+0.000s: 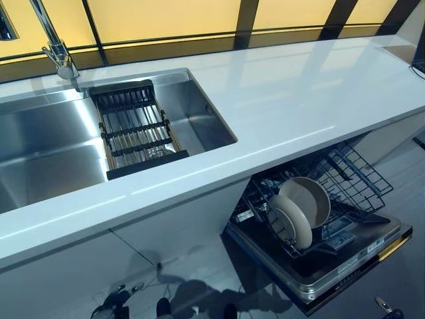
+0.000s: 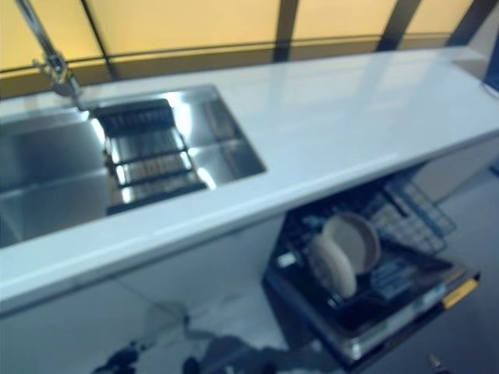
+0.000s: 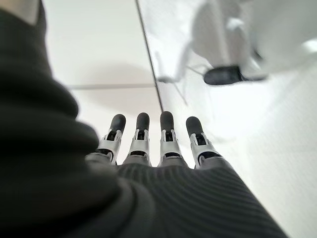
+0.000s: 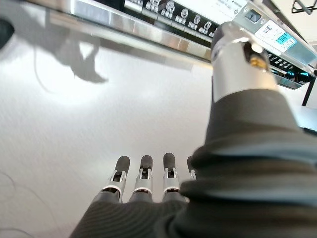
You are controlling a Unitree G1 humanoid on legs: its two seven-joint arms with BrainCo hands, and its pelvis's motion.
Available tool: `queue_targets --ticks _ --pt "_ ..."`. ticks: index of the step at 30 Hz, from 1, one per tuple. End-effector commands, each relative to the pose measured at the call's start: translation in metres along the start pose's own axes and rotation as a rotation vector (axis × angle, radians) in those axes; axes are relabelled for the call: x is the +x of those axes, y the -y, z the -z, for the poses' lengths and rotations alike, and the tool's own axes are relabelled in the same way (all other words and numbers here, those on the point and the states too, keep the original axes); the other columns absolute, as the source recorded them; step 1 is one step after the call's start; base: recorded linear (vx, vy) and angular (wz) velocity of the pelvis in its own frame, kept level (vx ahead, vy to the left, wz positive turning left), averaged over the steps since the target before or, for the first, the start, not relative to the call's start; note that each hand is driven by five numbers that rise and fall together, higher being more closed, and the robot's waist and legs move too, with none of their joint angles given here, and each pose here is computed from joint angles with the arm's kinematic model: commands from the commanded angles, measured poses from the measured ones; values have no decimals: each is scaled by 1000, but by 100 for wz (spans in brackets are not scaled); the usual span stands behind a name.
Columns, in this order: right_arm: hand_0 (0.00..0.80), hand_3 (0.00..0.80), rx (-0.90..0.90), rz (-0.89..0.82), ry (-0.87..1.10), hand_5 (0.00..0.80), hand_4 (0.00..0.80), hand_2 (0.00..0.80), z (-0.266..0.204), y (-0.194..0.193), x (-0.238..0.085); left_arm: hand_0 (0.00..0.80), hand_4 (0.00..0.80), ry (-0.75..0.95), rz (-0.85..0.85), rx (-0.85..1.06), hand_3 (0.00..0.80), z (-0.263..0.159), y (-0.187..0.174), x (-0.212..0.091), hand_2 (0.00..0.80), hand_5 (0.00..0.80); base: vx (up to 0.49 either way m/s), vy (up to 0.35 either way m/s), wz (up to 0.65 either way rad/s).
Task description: Take plates into dishwasher
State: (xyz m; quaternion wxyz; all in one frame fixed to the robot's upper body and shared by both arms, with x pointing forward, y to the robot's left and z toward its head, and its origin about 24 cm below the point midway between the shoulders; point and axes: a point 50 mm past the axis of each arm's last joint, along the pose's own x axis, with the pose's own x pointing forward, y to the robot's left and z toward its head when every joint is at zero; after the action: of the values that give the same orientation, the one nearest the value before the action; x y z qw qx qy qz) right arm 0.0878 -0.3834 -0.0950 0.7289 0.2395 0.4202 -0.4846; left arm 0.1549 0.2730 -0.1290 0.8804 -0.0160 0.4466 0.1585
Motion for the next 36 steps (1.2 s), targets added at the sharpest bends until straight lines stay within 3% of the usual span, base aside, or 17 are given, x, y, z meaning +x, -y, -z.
queue_targets --ticks 1,10,15,22,29,36 --pt "0 0 16 -8 78 0 0 0 -11 0 -1 0 0 115 24 -21 0 -31 21 5 0 0 -213 -78 -22" --pt "0 0 48 -55 43 0 0 0 5 -3 1 0 0 90 25 -95 0 -26 20 5 0 0 -202 -141 -6" --pt "0 0 48 -109 36 0 0 0 6 -10 0 0 0 43 -6 -179 0 -3 8 0 0 0 -268 -253 0" --pt "0 0 254 -241 122 0 0 0 -4 -34 -2 0 0 -13 9 -251 0 18 11 -4 0 0 -134 -68 -31" --pt "0 0 407 -317 281 0 0 0 -42 -63 -12 0 0 38 103 -187 0 5 31 -1 0 0 -148 31 -3" --pt "0 0 470 -414 406 0 0 0 -87 -82 -28 0 0 83 137 -304 0 -3 40 -1 0 0 -122 5 -1"
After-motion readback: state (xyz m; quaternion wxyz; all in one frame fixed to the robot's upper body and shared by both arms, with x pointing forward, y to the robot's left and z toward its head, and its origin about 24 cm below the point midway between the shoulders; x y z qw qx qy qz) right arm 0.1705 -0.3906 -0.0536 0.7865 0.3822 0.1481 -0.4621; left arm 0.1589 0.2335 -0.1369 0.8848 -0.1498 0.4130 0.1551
